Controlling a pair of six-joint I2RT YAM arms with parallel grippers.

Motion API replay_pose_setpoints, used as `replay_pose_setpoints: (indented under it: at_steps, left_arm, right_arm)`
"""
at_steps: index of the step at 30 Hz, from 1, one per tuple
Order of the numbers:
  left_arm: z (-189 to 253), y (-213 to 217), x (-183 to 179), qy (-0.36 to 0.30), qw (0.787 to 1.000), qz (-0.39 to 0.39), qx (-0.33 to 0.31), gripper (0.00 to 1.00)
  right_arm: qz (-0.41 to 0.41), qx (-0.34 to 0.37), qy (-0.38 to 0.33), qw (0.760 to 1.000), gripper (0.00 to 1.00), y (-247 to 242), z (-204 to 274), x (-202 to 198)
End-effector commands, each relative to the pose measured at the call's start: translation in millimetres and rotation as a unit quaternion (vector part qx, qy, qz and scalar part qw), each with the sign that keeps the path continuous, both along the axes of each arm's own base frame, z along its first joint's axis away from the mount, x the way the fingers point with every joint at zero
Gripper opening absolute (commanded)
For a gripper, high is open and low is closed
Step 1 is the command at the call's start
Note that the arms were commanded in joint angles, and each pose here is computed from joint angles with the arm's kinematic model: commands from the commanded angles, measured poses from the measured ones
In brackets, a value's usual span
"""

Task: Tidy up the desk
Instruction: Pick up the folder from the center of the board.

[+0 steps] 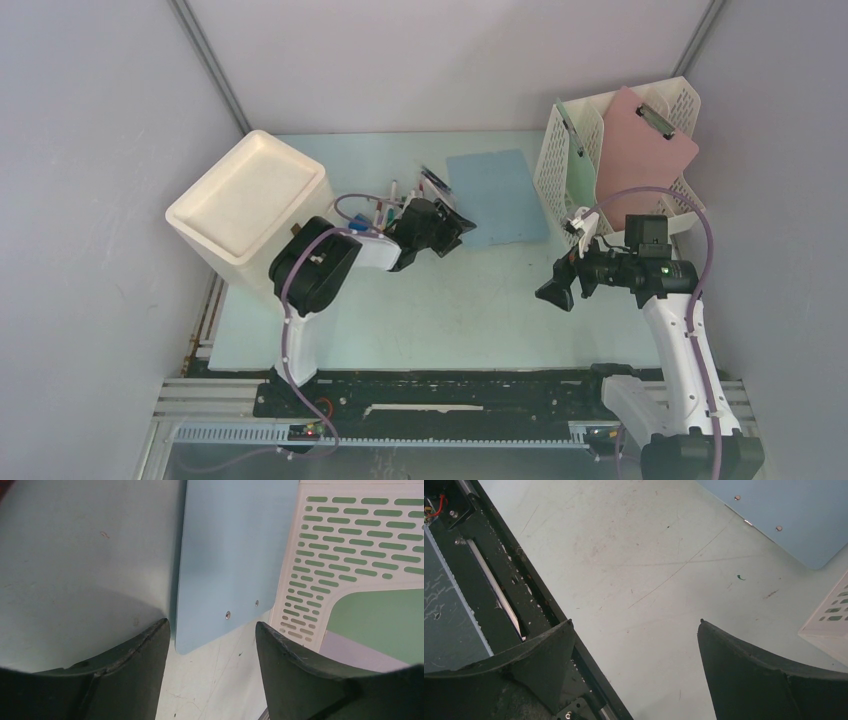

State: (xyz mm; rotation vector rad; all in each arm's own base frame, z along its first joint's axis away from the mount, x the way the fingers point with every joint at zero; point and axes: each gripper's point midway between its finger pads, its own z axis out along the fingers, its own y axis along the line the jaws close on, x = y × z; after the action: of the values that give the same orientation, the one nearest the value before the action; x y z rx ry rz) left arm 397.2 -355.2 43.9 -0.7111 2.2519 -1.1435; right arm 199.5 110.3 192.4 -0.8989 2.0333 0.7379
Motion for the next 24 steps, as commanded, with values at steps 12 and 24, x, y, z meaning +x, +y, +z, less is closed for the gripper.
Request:
replay_pose_setpoints:
  at_steps: [12, 24]
  left_arm:
    - [7.7, -8.2, 14.5, -0.010, 1.000, 0.003, -0.016, 0.67]
    - [27.5, -15.2, 10.6, -0.045, 0.997, -0.016, -0.061, 0.59]
  right_arm:
    - [0.009, -0.003, -0.009, 1.000, 1.00, 1.7, 0.7, 0.5]
    - [0.014, -0.002, -0.006, 1.000, 1.00, 3.7, -0.6, -0.6]
